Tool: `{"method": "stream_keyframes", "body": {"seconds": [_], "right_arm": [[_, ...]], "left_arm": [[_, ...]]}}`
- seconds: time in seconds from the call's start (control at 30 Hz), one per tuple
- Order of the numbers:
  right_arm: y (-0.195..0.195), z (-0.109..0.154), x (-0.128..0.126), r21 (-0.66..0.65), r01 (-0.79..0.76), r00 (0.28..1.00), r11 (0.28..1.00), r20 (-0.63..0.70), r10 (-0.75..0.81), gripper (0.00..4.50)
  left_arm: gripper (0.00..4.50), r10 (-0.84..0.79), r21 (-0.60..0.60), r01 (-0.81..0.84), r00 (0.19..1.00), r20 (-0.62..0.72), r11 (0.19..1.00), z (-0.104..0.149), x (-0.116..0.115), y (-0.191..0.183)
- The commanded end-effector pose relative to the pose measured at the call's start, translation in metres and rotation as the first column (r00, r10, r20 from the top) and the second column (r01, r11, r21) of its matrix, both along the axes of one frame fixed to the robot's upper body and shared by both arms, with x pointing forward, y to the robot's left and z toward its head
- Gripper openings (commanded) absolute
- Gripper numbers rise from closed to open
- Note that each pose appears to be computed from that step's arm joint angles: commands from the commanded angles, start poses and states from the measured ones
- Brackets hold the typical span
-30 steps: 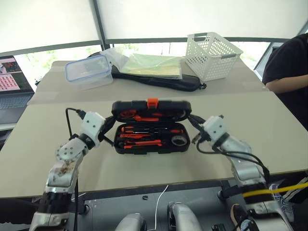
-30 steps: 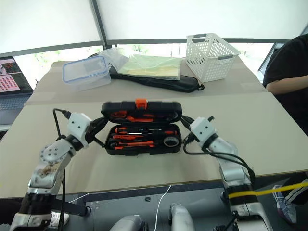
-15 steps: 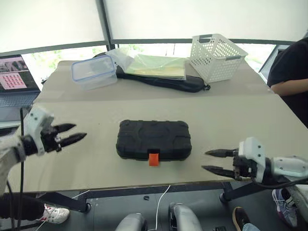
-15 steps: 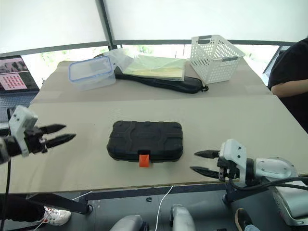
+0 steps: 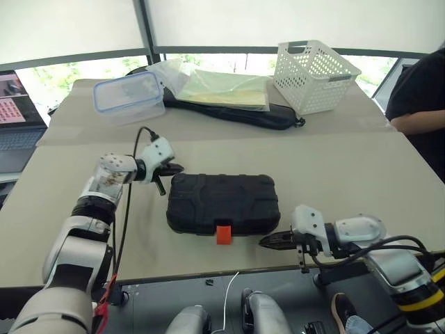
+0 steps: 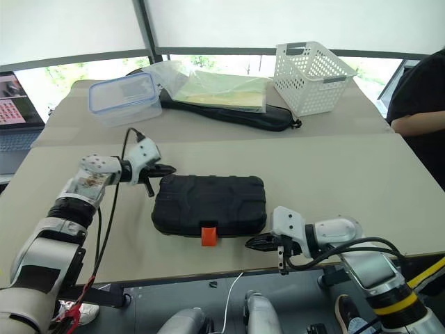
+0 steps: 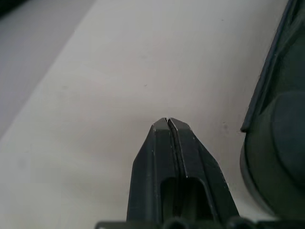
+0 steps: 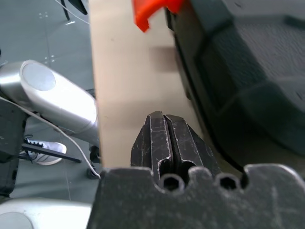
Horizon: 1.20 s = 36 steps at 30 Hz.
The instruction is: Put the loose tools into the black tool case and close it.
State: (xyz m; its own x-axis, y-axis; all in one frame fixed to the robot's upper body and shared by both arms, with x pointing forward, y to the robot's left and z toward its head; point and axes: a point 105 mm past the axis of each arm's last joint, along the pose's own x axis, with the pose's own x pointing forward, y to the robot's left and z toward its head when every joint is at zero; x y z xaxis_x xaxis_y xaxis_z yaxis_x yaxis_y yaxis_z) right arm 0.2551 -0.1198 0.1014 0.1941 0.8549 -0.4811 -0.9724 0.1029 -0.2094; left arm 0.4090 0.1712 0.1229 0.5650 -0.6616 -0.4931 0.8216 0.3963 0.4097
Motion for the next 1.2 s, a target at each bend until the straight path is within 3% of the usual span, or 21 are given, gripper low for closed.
{"method": "stream_keyframes", "body": {"seconds": [0.03,0.17,0.33,0.43,0.53,0.63,0.7,0.87,1.07,1.2], "right_arm": [[0.001,0.006,0.024,-0.013,0.065,0.993,0.998,0.103,-0.064,0.00],[-0.019,0.014,0.060,-0.007,0.219,0.956,0.976,0.204,-0.213,0.00],[-0.035,0.027,0.084,0.049,0.303,0.920,0.952,0.244,-0.306,0.00],[-0.039,0.031,0.080,0.049,0.284,0.928,0.958,0.236,-0.287,0.00],[-0.043,0.038,0.065,0.064,0.236,0.951,0.970,0.190,-0.244,0.00],[-0.044,0.052,0.045,0.105,0.198,0.969,0.974,0.131,-0.211,0.00],[-0.041,0.056,0.036,0.110,0.181,0.975,0.977,0.113,-0.193,0.00],[-0.034,0.054,0.030,0.102,0.174,0.978,0.980,0.103,-0.184,0.00],[-0.021,0.045,0.030,0.107,0.163,0.981,0.981,0.093,-0.173,0.00],[-0.019,0.027,0.030,0.053,0.171,0.982,0.984,0.068,-0.175,0.00]], "left_arm": [[0.04,-0.175,0.009,0.174,0.985,0.006,0.985,0.012,-0.012,-0.017],[0.04,-0.334,-0.039,0.332,0.938,-0.092,0.942,0.011,-0.044,-0.021],[0.04,-0.365,-0.130,0.351,0.925,-0.107,0.927,0.025,-0.069,-0.022],[0.04,-0.334,-0.146,0.320,0.939,-0.080,0.936,0.036,-0.073,-0.017],[0.04,-0.280,-0.234,0.259,0.958,-0.061,0.937,0.064,-0.068,-0.015],[0.04,-0.368,-0.307,0.329,0.926,-0.078,0.893,0.089,-0.077,-0.045],[0.04,-0.434,-0.264,0.399,0.896,-0.089,0.878,0.080,-0.084,-0.068],[0.04,-0.475,-0.063,0.471,0.871,-0.123,0.880,0.027,-0.080,-0.095],[0.04,-0.501,0.160,0.518,0.855,-0.133,0.840,-0.019,-0.074,-0.097],[0.04,-0.508,0.122,0.523,0.851,-0.134,0.843,-0.019,-0.076,-0.098]]}}
